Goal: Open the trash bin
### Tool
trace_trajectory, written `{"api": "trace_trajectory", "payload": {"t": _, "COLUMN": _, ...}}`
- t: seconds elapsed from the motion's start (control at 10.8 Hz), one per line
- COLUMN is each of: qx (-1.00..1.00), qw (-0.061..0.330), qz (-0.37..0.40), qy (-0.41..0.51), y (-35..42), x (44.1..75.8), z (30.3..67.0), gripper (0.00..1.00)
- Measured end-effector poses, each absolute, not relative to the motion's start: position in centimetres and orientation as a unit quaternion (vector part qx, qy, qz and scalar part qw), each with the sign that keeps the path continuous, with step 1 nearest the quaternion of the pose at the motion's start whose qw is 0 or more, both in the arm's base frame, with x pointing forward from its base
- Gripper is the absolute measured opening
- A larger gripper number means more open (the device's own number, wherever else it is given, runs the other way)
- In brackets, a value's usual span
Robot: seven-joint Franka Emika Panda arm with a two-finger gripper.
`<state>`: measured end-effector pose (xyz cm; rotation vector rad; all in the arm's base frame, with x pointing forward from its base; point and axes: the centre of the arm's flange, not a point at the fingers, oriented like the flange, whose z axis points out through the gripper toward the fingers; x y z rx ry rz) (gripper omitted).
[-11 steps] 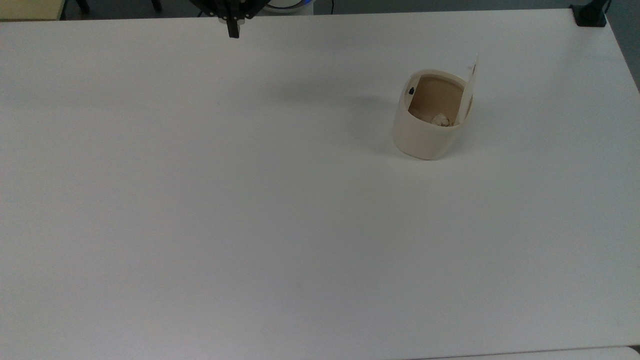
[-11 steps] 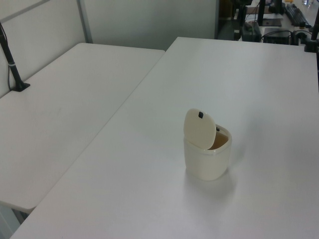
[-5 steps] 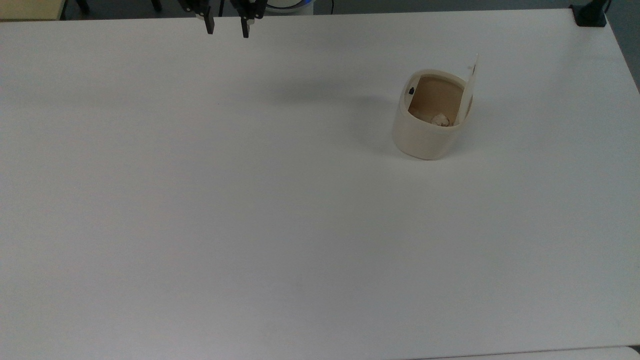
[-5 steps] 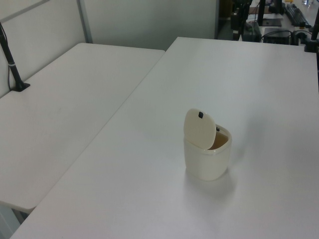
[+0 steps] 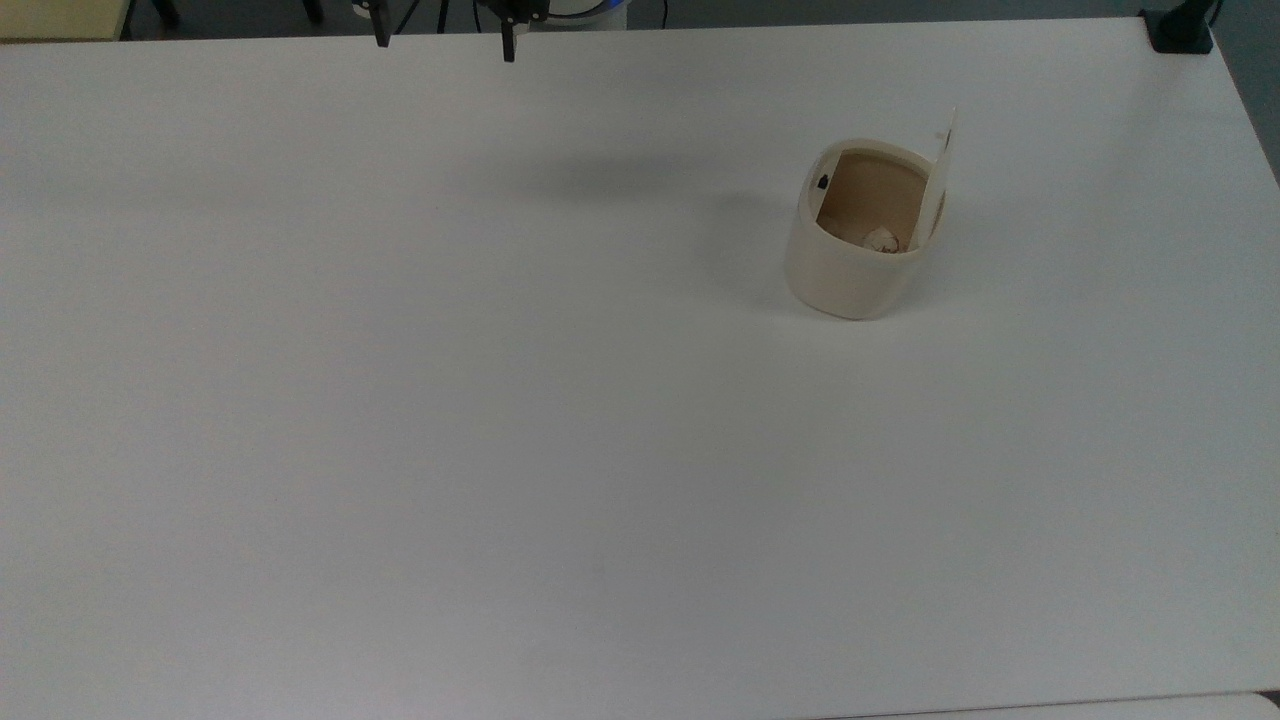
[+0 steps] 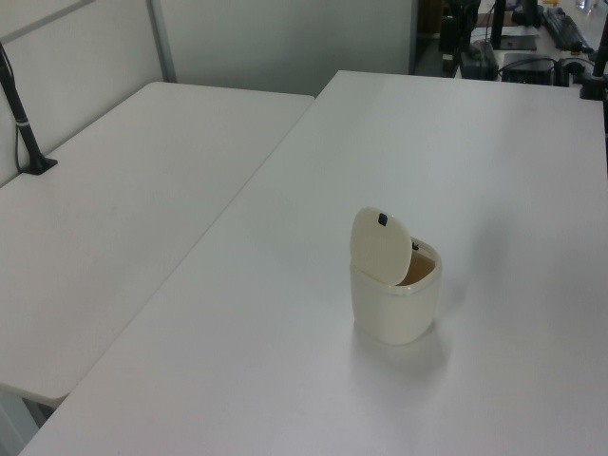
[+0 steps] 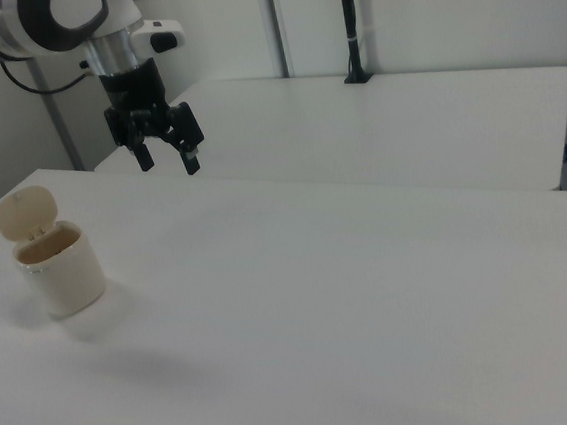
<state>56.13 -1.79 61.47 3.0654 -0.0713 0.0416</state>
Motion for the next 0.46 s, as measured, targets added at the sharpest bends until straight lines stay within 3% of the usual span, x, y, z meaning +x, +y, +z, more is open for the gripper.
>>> {"api": "trace_trajectory", "payload": {"t": 0.46, "qx": 0.999, "qw": 0.038, "qz": 0.016, "qy": -0.007, "y": -1.75, "x": 55.93, "z": 61.84, "gripper": 1.0}}
